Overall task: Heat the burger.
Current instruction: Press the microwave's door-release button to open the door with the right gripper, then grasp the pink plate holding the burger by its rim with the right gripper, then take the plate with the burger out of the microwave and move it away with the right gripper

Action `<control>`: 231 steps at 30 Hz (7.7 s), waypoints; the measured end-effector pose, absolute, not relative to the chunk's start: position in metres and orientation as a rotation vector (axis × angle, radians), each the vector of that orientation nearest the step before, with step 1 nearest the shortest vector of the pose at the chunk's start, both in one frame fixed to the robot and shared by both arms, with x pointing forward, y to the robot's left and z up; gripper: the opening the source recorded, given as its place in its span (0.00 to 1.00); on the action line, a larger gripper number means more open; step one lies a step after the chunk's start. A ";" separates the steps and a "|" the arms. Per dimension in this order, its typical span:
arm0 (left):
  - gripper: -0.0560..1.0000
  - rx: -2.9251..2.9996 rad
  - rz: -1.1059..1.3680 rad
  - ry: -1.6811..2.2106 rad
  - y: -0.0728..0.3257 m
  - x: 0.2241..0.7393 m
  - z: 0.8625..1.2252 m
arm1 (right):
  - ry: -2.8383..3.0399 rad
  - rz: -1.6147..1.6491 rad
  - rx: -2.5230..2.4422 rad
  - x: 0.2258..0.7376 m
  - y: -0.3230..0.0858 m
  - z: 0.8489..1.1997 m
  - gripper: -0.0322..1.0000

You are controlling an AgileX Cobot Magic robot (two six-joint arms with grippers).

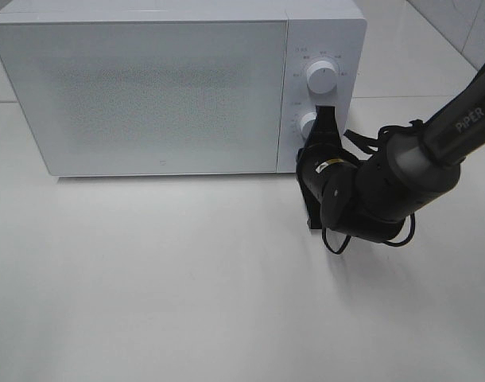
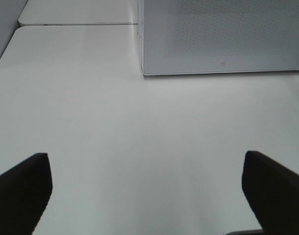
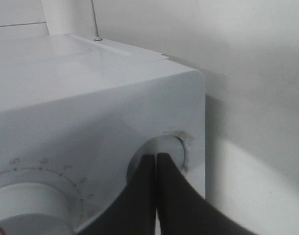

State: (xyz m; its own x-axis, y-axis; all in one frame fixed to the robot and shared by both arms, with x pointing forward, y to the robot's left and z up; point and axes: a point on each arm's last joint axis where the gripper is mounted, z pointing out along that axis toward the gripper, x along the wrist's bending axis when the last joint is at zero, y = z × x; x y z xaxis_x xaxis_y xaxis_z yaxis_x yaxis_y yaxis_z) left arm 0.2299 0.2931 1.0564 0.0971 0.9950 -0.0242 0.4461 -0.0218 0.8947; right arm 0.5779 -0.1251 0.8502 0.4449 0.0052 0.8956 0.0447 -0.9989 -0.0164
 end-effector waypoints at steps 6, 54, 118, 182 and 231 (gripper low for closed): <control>0.97 1.585 0.876 1.459 0.293 0.230 1.056 | -0.037 -1.662 -2.633 0.579 -0.125 0.851 0.04; 0.97 1.585 0.878 1.460 0.293 0.230 1.056 | -0.207 -1.527 -2.683 0.569 -0.123 0.878 0.04; 0.97 1.585 0.878 1.460 0.293 0.230 1.056 | -3.634 -0.231 0.938 0.532 -0.092 0.997 0.78; 0.97 1.588 0.888 1.463 0.294 0.230 1.056 | -3.694 -0.493 0.662 0.651 0.013 0.926 0.87; 0.97 1.593 0.914 1.472 0.296 0.230 1.056 | -3.619 -0.582 0.523 0.669 0.027 0.907 0.10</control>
